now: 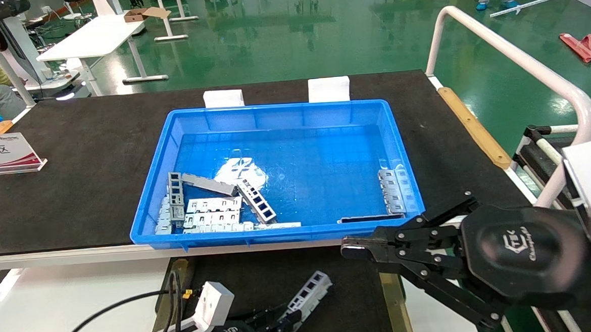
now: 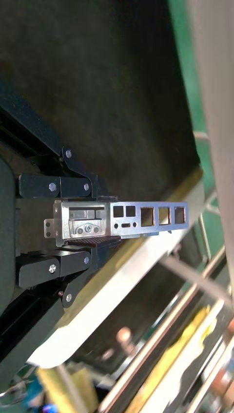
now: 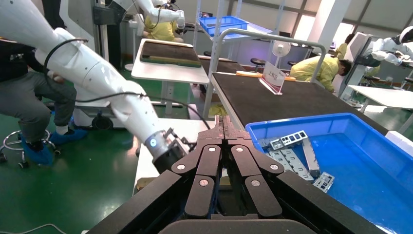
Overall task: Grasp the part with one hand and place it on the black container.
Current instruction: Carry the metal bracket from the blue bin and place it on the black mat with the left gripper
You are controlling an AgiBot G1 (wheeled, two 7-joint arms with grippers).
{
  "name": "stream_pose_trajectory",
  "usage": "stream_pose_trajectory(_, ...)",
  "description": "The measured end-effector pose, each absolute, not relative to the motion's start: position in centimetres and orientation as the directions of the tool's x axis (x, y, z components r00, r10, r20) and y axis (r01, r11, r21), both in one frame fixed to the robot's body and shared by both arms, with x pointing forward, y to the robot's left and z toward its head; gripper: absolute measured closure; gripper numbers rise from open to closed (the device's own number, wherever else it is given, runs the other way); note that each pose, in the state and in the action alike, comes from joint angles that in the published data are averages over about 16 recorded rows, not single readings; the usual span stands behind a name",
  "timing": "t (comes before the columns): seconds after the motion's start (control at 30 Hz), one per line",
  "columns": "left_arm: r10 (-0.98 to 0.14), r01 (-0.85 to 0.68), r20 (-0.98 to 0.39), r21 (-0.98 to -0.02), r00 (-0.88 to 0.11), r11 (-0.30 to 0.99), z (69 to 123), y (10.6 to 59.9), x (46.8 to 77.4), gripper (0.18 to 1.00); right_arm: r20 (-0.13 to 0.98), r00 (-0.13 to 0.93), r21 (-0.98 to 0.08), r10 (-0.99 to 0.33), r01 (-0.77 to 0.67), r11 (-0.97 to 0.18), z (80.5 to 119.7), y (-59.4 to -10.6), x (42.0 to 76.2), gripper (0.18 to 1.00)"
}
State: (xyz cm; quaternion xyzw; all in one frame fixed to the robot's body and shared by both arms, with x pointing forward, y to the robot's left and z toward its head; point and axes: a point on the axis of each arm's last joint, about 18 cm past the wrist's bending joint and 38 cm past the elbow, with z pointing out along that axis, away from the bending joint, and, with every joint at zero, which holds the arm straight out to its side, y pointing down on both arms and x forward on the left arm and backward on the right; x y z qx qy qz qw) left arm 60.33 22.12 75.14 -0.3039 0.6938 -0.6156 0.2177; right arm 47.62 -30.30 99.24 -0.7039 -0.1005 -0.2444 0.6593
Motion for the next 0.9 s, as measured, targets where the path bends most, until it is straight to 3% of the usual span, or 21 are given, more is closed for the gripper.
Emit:
stream_pose_trajectory(0.4,-0.810,-0.259,0.231,-0.961,-0.539,-0.102,70.9,20.0,62.6,0.864,0.477,0.860,-0.879,-0.181,0.464,-0.110,99.2,-30.3,47.6,0.988)
stream_pose_trajectory(0.9,-0.853,-0.295,0.399,-0.905,-0.338,-0.306,69.1,17.1,65.9,0.864,0.477,0.860,-0.879,-0.181,0.464,-0.110,99.2,-30.3,47.6,0.988)
